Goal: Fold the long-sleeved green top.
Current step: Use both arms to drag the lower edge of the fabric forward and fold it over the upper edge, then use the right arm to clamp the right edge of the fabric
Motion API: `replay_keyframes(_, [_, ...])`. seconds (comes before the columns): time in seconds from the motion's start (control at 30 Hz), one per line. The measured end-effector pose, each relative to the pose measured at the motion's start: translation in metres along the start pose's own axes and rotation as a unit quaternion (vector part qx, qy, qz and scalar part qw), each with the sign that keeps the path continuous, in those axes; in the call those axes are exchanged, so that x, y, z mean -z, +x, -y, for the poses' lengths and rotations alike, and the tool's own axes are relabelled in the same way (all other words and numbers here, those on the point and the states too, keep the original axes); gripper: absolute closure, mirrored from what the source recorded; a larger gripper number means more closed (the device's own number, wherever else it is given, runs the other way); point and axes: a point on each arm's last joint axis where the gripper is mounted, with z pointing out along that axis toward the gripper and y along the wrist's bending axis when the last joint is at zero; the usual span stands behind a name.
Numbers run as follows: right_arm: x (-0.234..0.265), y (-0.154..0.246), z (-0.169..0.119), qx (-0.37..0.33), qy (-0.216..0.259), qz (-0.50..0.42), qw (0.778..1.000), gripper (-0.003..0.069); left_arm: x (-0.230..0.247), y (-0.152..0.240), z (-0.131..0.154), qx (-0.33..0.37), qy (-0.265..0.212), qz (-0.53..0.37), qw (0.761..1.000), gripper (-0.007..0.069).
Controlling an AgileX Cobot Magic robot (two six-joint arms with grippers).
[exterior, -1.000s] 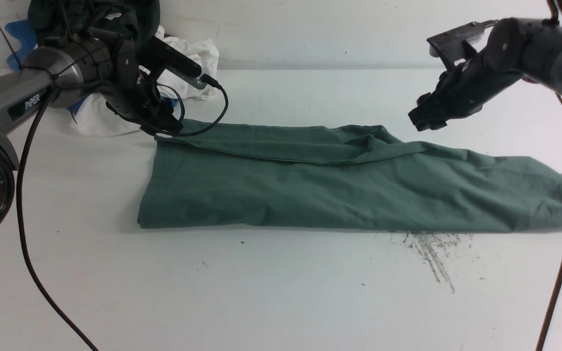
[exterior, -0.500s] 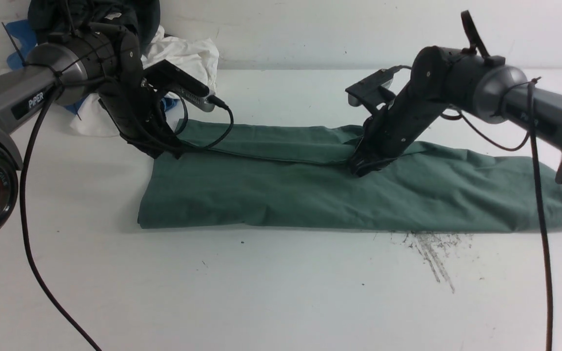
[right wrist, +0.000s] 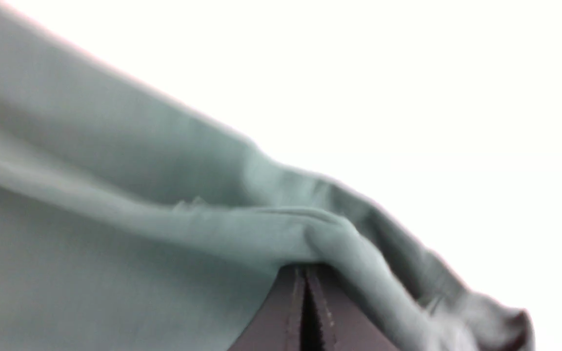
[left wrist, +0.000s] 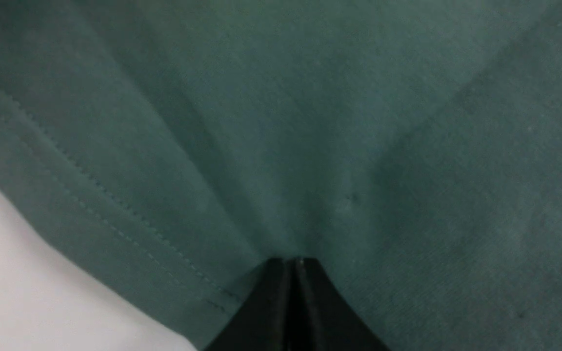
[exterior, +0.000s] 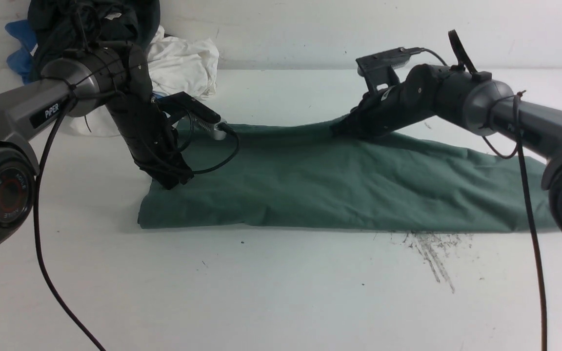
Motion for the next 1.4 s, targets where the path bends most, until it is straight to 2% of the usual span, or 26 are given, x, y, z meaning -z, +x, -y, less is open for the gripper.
replay_keyframes(0.17, [-0.008, 0.002, 0.018, -0.091, 0.023, 0.040, 0.995, 0.0673, 0.000, -0.001, -0.001, -0.001, -0.002, 0.003, 1.000, 0.0633])
replay_keyframes(0.37, [0.009, -0.007, 0.043, -0.130, 0.035, 0.039, 0.990, 0.0673, 0.000, -0.001, -0.001, 0.003, -0.004, 0.005, 1.000, 0.0633])
replay_keyframes(0.5, [0.060, -0.037, 0.062, -0.095, 0.048, 0.024, 0.994, 0.0650, 0.005, -0.001, 0.000, 0.004, -0.006, 0.008, 1.000, 0.0633])
replay_keyframes(0.6, [0.114, -0.062, 0.075, -0.070, 0.072, 0.019, 0.995, 0.0597, 0.016, -0.002, 0.000, 0.001, -0.015, 0.014, 1.000, 0.0633])
replay_keyframes(0.63, [0.114, -0.061, 0.075, -0.068, 0.072, 0.014, 0.995, 0.0592, 0.020, -0.002, 0.000, 0.000, -0.017, 0.017, 1.000, 0.0633])
replay_keyframes(0.73, [0.172, -0.068, 0.091, -0.059, 0.103, -0.030, 0.993, 0.0480, 0.062, -0.006, 0.004, -0.003, -0.043, 0.057, 0.997, 0.0633])
replay_keyframes(0.83, [0.202, -0.060, 0.105, -0.068, 0.120, -0.089, 0.986, 0.0383, 0.099, -0.007, 0.010, 0.000, -0.057, 0.093, 0.994, 0.0633])
replay_keyframes(1.0, [0.217, -0.046, 0.128, -0.091, 0.138, -0.132, 0.977, 0.0288, 0.117, -0.006, 0.016, 0.005, -0.046, 0.103, 0.994, 0.0633])
replay_keyframes(1.17, [0.219, -0.019, 0.159, -0.140, 0.150, -0.162, 0.965, 0.0271, 0.116, -0.004, 0.018, 0.007, -0.031, 0.094, 0.995, 0.0633])
replay_keyframes(1.27, [0.209, 0.026, 0.184, -0.199, 0.139, -0.216, 0.946, 0.0270, 0.116, -0.005, 0.020, 0.010, -0.025, 0.097, 0.995, 0.0633])
replay_keyframes(1.3, [0.209, 0.026, 0.184, -0.200, 0.138, -0.216, 0.946, 0.0270, 0.116, -0.005, 0.020, 0.010, -0.025, 0.097, 0.995, 0.0633])
replay_keyframes(1.33, [0.203, 0.050, 0.192, -0.226, 0.132, -0.239, 0.935, 0.0270, 0.116, -0.005, 0.020, 0.012, -0.021, 0.100, 0.995, 0.0633])
replay_keyframes(1.4, [0.198, 0.070, 0.199, -0.247, 0.131, -0.246, 0.928, 0.0270, 0.116, -0.005, 0.020, 0.012, -0.020, 0.100, 0.995, 0.0633])
